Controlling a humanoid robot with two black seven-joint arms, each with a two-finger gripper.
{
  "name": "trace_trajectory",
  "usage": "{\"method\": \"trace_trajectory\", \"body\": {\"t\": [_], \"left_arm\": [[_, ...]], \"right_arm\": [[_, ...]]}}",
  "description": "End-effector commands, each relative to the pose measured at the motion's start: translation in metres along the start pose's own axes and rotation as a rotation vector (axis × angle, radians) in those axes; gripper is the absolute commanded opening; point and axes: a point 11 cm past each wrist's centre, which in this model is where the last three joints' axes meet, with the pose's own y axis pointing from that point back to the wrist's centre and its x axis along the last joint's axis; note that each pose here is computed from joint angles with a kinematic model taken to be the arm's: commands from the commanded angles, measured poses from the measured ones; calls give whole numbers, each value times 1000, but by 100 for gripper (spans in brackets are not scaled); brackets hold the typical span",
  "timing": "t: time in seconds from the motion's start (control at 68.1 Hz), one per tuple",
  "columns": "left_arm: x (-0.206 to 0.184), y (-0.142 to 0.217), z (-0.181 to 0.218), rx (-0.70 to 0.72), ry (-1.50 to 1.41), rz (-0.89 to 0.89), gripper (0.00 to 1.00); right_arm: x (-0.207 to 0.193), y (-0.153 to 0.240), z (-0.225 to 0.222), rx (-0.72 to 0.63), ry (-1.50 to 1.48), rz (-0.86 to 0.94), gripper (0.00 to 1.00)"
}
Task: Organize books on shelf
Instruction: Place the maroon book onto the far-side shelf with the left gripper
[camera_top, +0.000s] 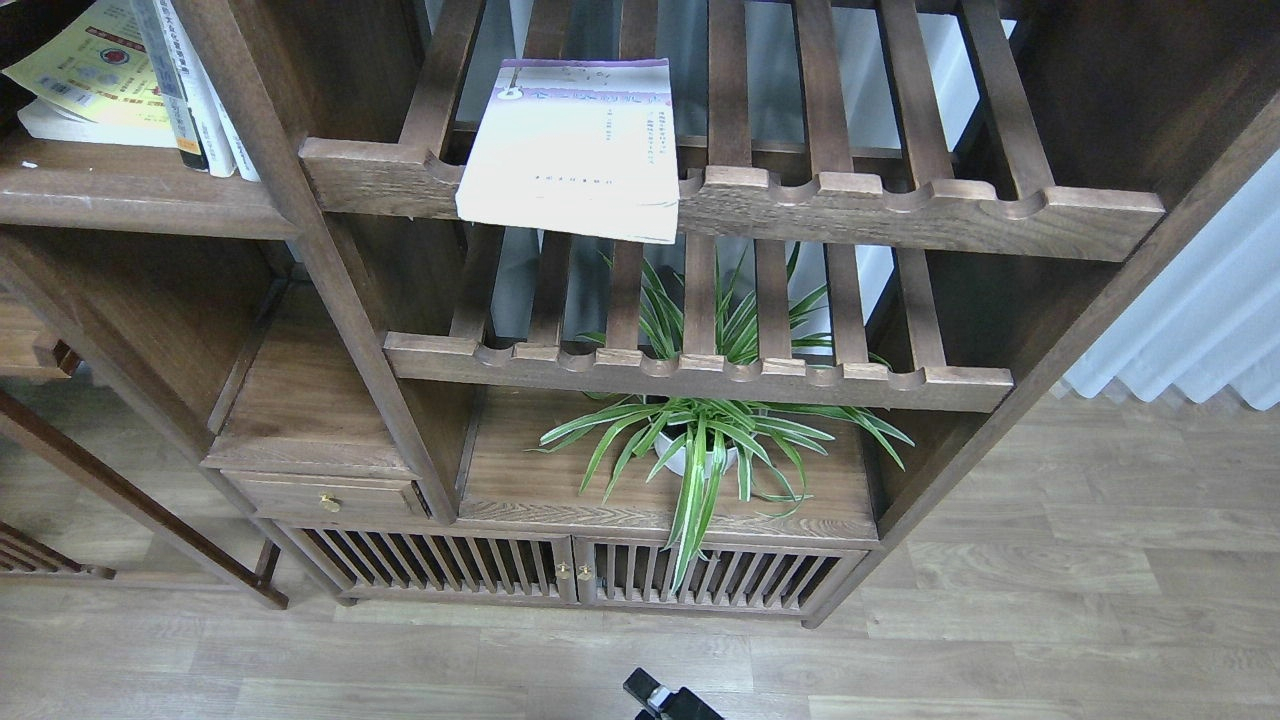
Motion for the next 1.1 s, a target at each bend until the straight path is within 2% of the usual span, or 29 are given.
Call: {"method": "trace_trajectory", "body": {"t": [0.0, 0.323, 0.47, 0.485, 0.5, 0.676, 0.852, 1.087], "left_arm": [[-4, -6, -7, 26, 1, -13, 10], [-19, -18, -48, 104, 58, -39, 12], [-25, -23, -50, 108, 61, -56, 12], [-26, -24, -50, 109, 61, -58, 13], [-31, -25, -53, 114, 63, -71, 19], [-40, -19, -66, 115, 111, -95, 38], [-36, 1, -74, 112, 170, -94, 41], [-21, 22, -64, 64, 175, -49, 47]], "right_arm": [[0, 0, 0, 2, 0, 0, 86], [-2, -3, -4, 3, 9, -8, 86], [-3, -3, -4, 3, 9, -9, 86], [-3, -3, -4, 3, 9, -8, 86], [-3, -3, -4, 3, 9, -9, 86], [-3, -3, -5, 3, 12, -9, 86], [-4, -4, -7, 6, 14, -11, 86], [-4, -4, -6, 2, 16, -12, 86]]}}
